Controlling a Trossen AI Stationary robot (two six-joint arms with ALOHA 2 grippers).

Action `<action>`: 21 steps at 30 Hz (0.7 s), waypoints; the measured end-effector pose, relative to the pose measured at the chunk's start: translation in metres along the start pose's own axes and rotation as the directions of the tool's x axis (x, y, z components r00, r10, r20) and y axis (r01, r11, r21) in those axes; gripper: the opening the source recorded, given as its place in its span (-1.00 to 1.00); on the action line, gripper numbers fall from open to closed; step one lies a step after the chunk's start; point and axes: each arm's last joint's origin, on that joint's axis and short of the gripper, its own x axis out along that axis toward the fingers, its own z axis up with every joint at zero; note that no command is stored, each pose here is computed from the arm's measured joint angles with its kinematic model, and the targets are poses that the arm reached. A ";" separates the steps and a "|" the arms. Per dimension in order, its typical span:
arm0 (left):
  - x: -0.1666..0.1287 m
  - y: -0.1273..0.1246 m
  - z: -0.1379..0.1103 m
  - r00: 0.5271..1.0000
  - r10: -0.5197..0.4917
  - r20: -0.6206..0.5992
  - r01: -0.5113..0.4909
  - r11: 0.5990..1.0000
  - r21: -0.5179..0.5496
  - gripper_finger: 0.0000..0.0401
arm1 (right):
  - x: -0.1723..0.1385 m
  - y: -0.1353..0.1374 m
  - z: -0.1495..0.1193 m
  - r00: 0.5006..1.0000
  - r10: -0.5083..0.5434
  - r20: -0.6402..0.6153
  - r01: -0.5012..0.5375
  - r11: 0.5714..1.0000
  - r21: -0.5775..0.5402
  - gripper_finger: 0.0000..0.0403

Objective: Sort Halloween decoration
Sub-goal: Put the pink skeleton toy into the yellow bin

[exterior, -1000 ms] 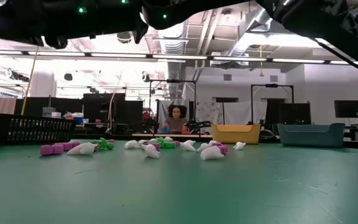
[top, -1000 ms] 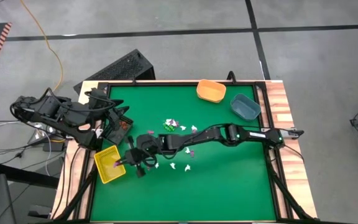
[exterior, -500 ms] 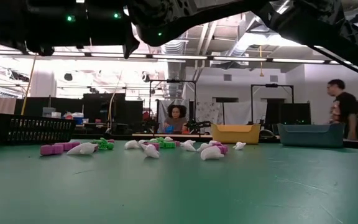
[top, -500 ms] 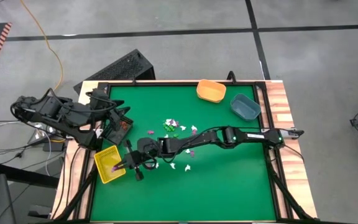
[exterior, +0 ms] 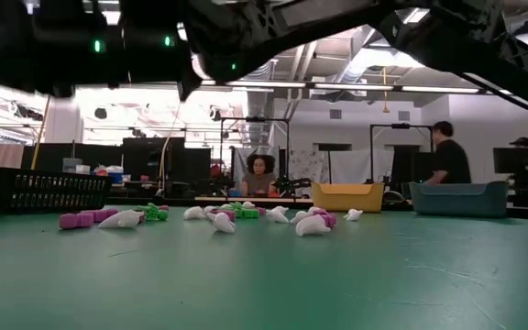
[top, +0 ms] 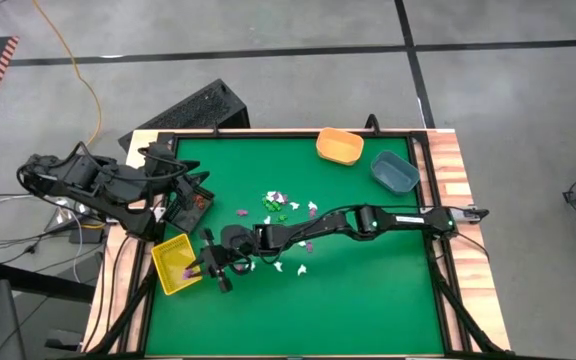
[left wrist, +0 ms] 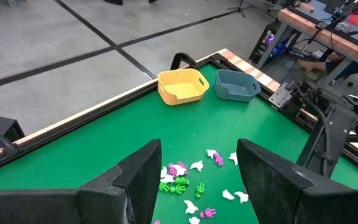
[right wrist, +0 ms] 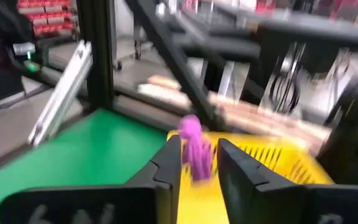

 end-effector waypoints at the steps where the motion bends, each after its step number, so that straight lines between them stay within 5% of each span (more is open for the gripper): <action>1: 0.000 0.000 0.000 1.000 0.000 0.000 0.000 1.000 0.000 -0.01 | 0.001 0.001 -0.006 1.000 0.003 -0.019 -0.003 1.000 0.012 -0.46; 13: 0.000 -0.001 -0.001 0.999 -0.030 -0.027 0.030 1.000 0.000 -0.01 | -0.008 -0.018 -0.010 0.992 -0.019 -0.124 0.024 0.999 0.040 -0.35; 21: -0.001 0.000 0.000 0.999 -0.031 -0.025 0.031 0.999 0.015 -0.01 | -0.086 -0.087 0.079 0.944 -0.156 -0.292 0.156 0.987 -0.024 -0.35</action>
